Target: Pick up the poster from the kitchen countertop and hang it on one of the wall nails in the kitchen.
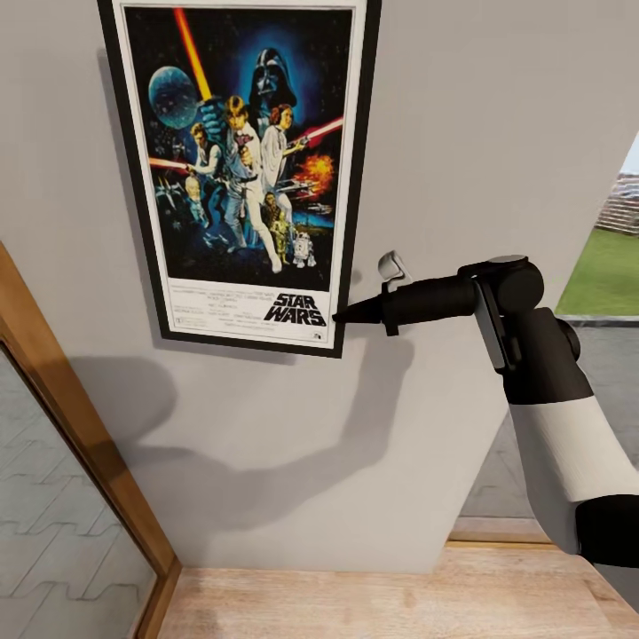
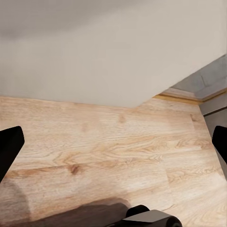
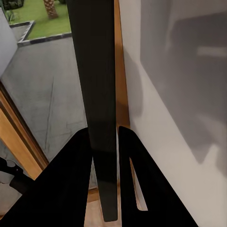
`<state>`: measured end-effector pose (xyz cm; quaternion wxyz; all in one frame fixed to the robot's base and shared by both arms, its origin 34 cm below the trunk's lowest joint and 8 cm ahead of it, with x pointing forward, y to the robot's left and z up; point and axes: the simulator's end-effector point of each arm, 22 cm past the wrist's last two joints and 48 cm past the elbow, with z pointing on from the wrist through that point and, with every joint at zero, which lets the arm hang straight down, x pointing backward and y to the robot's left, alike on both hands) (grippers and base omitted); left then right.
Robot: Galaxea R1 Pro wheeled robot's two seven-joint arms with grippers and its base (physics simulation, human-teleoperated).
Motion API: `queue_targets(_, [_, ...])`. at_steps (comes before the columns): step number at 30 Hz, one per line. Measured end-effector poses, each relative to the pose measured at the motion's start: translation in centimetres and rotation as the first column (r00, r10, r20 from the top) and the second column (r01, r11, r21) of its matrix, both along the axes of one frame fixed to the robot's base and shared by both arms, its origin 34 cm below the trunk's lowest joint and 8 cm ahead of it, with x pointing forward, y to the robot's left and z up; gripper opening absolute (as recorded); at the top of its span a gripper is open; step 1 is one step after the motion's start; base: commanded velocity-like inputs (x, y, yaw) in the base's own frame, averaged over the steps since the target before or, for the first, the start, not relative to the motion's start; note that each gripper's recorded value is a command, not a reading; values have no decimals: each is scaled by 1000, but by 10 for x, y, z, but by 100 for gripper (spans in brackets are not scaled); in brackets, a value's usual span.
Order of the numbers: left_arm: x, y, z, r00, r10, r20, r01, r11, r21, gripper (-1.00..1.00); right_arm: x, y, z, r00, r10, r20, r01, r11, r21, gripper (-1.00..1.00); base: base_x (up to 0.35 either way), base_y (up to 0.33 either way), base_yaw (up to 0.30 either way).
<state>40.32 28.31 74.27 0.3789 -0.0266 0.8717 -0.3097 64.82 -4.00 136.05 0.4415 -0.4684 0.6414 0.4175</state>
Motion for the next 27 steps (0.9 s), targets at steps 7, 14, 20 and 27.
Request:
queue_targets(7, [0, 0, 0, 1000, 0, 0, 0, 1000, 0, 100, 0, 0, 0, 1000, 0, 0, 0, 1000, 0, -100, 0, 0, 0])
queue_targets(14, [0, 0, 0, 1000, 0, 0, 0, 1000, 0, 100, 0, 0, 0, 1000, 0, 0, 0, 1000, 0, -100, 50, 0, 0])
queue_targets(20, [0, 0, 0, 1000, 0, 0, 0, 1000, 0, 100, 0, 0, 0, 1000, -1, 0, 1, 1000, 0, -100, 4, 0, 0])
queue_targets(27, [0, 0, 0, 1000, 0, 0, 0, 1000, 0, 100, 0, -1, 0, 1000, -2, 0, 2, 1000, 1, -100, 4, 0, 0])
